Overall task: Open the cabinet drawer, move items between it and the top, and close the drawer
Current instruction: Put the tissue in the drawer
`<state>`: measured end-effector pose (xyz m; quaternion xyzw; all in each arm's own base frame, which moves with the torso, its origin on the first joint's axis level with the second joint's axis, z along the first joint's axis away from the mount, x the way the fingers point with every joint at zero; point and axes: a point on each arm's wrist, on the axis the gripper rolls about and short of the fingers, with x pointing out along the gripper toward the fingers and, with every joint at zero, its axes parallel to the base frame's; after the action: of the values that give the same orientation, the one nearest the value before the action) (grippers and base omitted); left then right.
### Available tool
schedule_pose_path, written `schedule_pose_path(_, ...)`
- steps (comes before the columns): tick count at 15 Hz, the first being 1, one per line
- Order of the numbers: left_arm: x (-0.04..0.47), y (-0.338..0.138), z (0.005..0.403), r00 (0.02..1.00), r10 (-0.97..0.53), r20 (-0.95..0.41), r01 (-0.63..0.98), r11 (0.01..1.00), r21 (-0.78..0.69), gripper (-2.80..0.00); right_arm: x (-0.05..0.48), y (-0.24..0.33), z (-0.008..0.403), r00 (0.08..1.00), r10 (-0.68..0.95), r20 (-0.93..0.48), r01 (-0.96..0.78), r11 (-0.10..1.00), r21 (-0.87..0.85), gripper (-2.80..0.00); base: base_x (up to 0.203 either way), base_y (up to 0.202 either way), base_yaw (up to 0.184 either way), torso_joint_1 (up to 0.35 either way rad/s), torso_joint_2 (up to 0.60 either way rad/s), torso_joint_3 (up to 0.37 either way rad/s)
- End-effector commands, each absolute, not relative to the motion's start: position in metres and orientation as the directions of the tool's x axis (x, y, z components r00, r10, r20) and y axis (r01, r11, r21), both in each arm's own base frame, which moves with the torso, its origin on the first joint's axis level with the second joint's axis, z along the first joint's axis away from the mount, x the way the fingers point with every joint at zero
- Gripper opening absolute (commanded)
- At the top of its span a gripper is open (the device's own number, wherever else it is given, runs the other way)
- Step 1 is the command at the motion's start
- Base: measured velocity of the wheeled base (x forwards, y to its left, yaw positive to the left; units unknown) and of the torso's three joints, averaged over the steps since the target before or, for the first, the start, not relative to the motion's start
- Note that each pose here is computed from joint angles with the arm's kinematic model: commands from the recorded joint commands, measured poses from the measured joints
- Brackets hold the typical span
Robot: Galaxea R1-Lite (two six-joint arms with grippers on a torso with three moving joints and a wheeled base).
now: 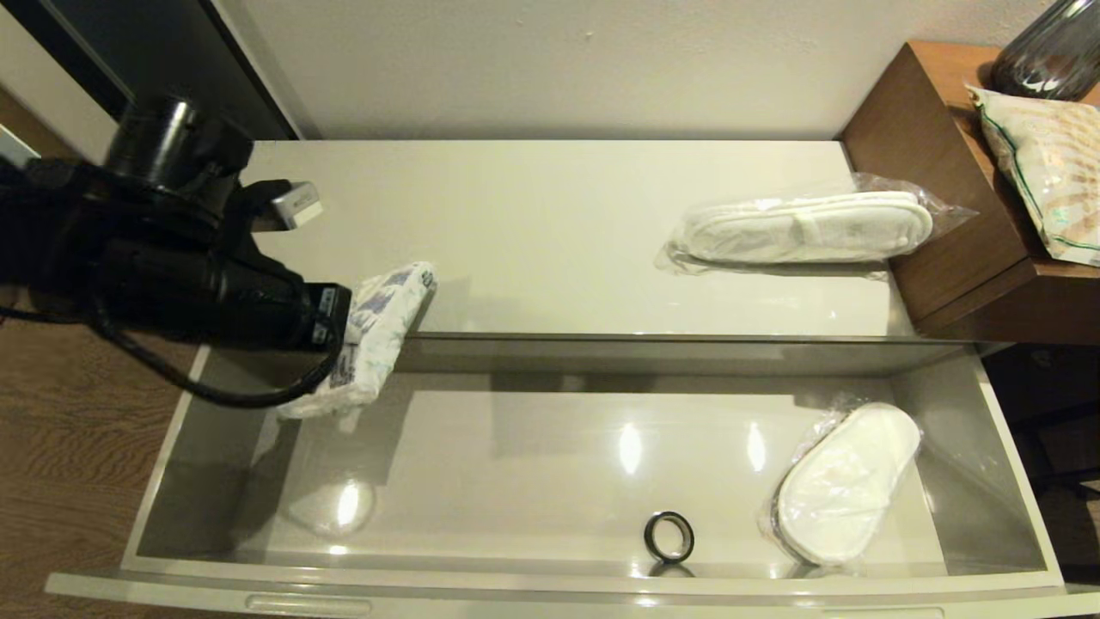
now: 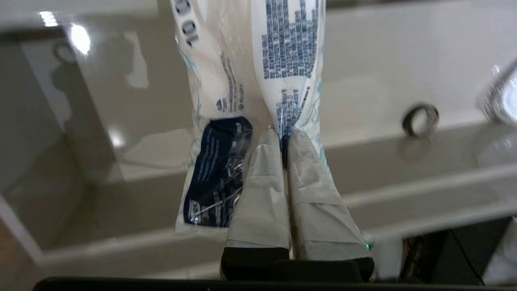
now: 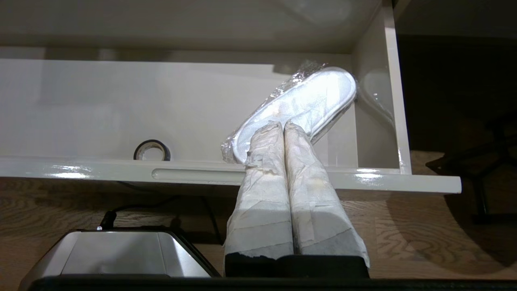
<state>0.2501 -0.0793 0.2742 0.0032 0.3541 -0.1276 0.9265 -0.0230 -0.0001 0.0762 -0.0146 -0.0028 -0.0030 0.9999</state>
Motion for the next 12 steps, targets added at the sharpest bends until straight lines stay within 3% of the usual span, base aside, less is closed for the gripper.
schedule_pose_path(1,0.189,-0.066,0.281,0.738,-0.265,-0.621,0.264,0.96,-0.096,-2.8,-0.023,0.0,0.076,1.0,-0.006,0.006,0.006,1.0,-0.029,-2.8,0.0,0.0,0.0,0.0,0.0,0.0)
schedule_pose_path(7,0.131,-0.052,0.2,0.58,-0.233,-0.781,0.274,0.958,-0.083,-2.8,-0.023,0.0,0.076,1.0,-0.006,0.005,0.006,1.0,-0.03,-2.8,0.0,0.0,0.0,0.0,0.0,0.0)
schedule_pose_path(12,0.178,-0.069,0.153,0.626,-0.235,-0.743,0.267,0.96,-0.078,-2.8,-0.023,0.0,0.076,1.0,-0.006,0.006,0.006,1.0,-0.029,-2.8,0.0,0.0,0.0,0.0,0.0,0.0)
